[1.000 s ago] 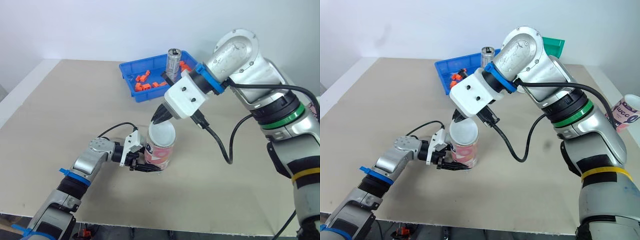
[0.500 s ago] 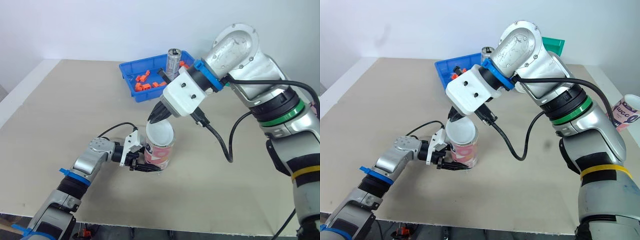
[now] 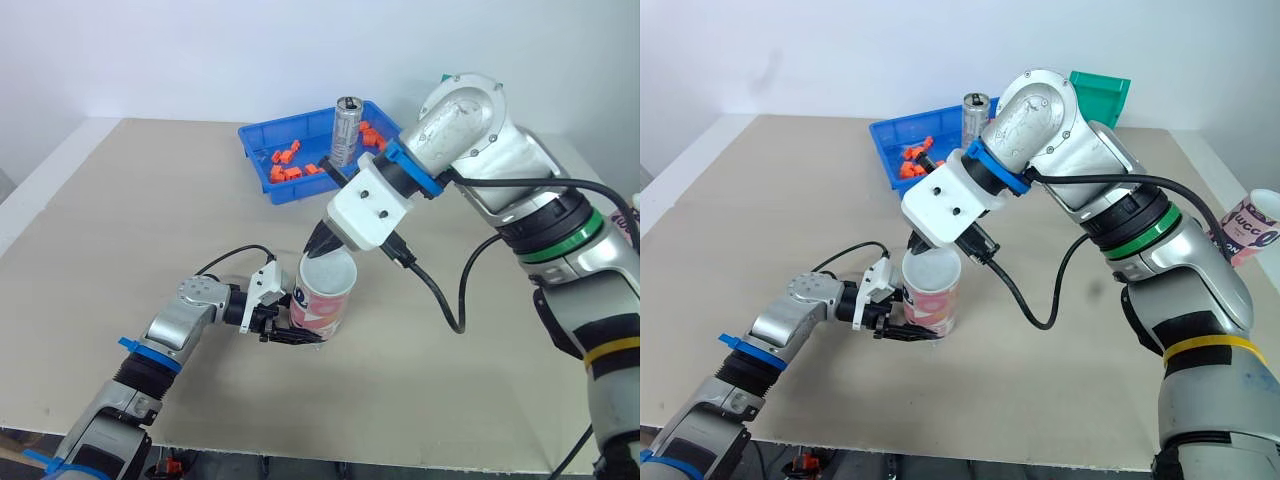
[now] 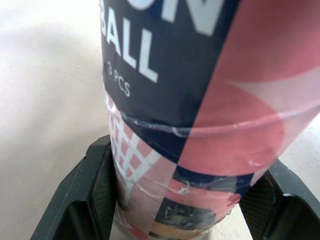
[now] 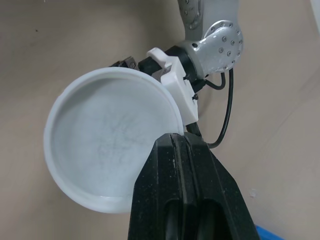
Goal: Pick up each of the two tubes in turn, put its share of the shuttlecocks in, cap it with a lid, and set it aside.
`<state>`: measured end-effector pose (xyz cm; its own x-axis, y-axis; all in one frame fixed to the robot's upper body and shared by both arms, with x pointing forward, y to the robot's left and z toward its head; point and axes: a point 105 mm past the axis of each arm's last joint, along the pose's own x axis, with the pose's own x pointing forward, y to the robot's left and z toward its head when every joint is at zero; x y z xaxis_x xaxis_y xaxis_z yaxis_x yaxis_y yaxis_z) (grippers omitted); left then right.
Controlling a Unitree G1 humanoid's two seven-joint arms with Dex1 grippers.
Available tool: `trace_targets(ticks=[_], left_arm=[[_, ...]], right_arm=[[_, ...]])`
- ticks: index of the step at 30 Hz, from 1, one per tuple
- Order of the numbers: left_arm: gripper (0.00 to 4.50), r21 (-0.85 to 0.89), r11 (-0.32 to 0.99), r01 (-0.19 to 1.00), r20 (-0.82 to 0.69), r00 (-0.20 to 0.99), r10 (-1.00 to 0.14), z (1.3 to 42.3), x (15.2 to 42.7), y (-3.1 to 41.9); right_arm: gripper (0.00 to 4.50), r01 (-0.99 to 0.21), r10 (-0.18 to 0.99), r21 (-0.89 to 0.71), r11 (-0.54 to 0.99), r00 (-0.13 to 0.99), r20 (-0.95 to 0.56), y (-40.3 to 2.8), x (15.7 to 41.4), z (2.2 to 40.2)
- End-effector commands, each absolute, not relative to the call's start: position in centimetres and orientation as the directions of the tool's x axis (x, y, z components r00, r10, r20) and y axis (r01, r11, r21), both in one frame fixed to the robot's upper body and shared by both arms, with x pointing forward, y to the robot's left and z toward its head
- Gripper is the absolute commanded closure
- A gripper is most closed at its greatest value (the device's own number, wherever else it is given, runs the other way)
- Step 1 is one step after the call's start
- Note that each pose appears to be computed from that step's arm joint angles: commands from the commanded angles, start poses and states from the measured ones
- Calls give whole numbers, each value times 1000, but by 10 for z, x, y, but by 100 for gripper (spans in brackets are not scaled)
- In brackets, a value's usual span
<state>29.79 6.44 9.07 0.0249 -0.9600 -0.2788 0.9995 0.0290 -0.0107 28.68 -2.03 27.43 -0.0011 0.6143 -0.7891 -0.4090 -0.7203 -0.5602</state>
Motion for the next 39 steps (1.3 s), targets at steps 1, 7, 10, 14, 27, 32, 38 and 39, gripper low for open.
trace_targets(ticks=[1, 7, 10, 14, 27, 32, 38, 39], left_arm=[[168, -38, 131, 991, -360, 109, -927, 73, 305, 84], [168, -37, 134, 990, -358, 112, -927, 73, 305, 84], [168, -38, 135, 990, -356, 113, -928, 73, 305, 84], [168, -40, 135, 990, -357, 112, -927, 73, 305, 84], [168, -38, 134, 990, -361, 111, -926, 72, 306, 86], [168, -32, 129, 991, -361, 109, -926, 74, 307, 85], [168, -27, 129, 991, -363, 111, -925, 75, 307, 86], [168, -27, 130, 991, -363, 111, -925, 75, 307, 86]], right_arm=[[448, -385, 576, -534, -753, 8, -818, -28, 284, 274], [448, -356, 554, -507, -785, -39, -831, -27, 274, 254], [367, -370, 558, -505, -779, -42, -829, -24, 276, 245], [189, -438, 612, -530, -726, -61, -788, -18, 277, 245], [317, -635, 779, -545, -547, -147, -610, -31, 275, 302], [439, -639, 744, -520, -566, -125, -656, -34, 278, 283], [439, -596, 621, -473, -649, -55, -782, -34, 288, 240], [439, -585, 592, -459, -669, -46, -804, -35, 289, 232]])
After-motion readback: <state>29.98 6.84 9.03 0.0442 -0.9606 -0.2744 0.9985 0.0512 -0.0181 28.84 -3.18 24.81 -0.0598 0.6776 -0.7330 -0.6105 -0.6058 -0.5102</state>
